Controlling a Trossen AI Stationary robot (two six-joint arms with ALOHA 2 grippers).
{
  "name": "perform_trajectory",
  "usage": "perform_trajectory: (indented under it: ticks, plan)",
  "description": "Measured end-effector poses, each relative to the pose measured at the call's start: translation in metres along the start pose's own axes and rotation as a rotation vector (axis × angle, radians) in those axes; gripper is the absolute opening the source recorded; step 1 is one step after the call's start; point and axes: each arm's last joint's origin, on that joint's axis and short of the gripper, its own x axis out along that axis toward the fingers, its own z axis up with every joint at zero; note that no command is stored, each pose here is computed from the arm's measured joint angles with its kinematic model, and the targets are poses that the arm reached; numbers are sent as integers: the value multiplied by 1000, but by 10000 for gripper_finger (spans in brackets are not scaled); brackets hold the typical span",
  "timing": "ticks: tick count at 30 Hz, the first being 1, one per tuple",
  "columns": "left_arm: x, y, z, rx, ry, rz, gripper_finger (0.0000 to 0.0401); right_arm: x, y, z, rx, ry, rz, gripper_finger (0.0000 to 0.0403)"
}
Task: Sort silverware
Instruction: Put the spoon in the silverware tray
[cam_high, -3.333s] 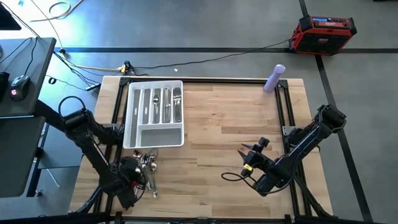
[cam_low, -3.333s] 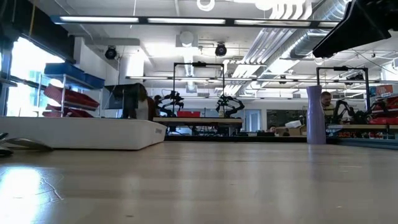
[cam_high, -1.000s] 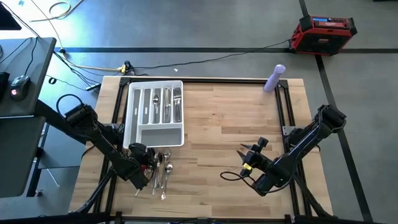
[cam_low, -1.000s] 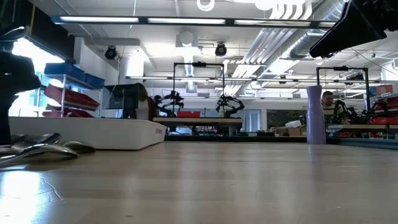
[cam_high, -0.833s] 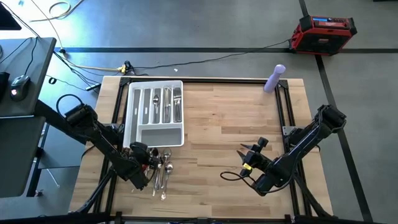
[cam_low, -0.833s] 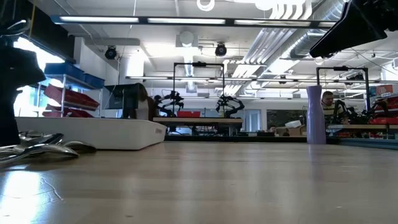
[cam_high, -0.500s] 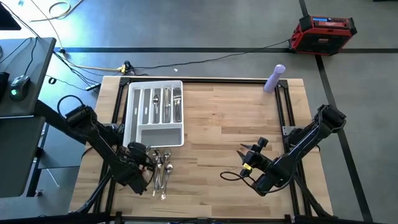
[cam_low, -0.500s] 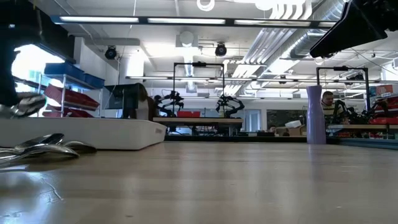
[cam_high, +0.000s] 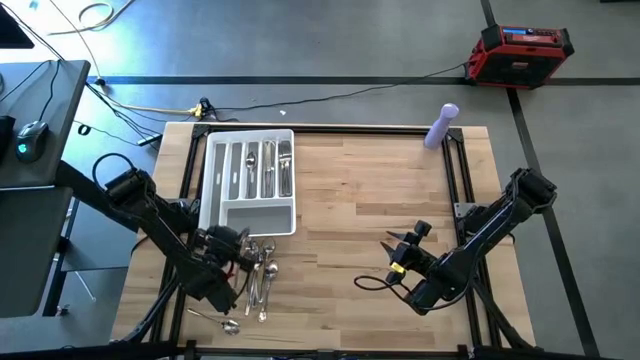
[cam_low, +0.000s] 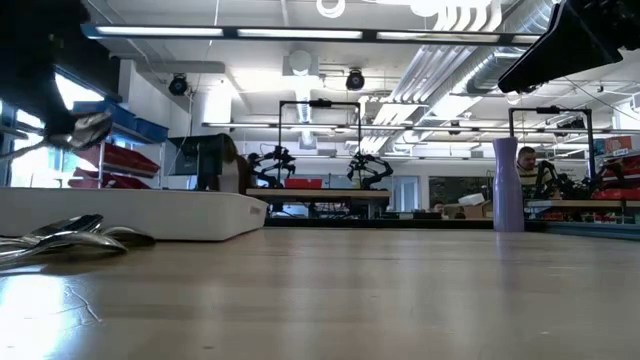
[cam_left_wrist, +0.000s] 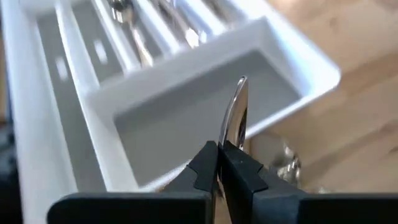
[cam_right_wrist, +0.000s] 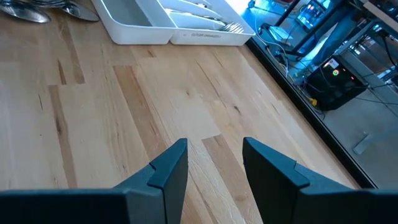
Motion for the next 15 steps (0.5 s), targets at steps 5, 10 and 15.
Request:
perform_trajectory:
  ticks: [5, 10, 15]
  plan:
    - [-14, -6, 27, 51, -165, -52, 0, 0, 0, 0, 0, 0, 0, 138]
    - [-5, -10, 65, 164, -340, -60, 0, 0, 0, 0, 1, -1, -2, 138]
    - [21, -8, 101, 334, -431, 101, 0, 1, -1, 1, -8, -1, -7, 138]
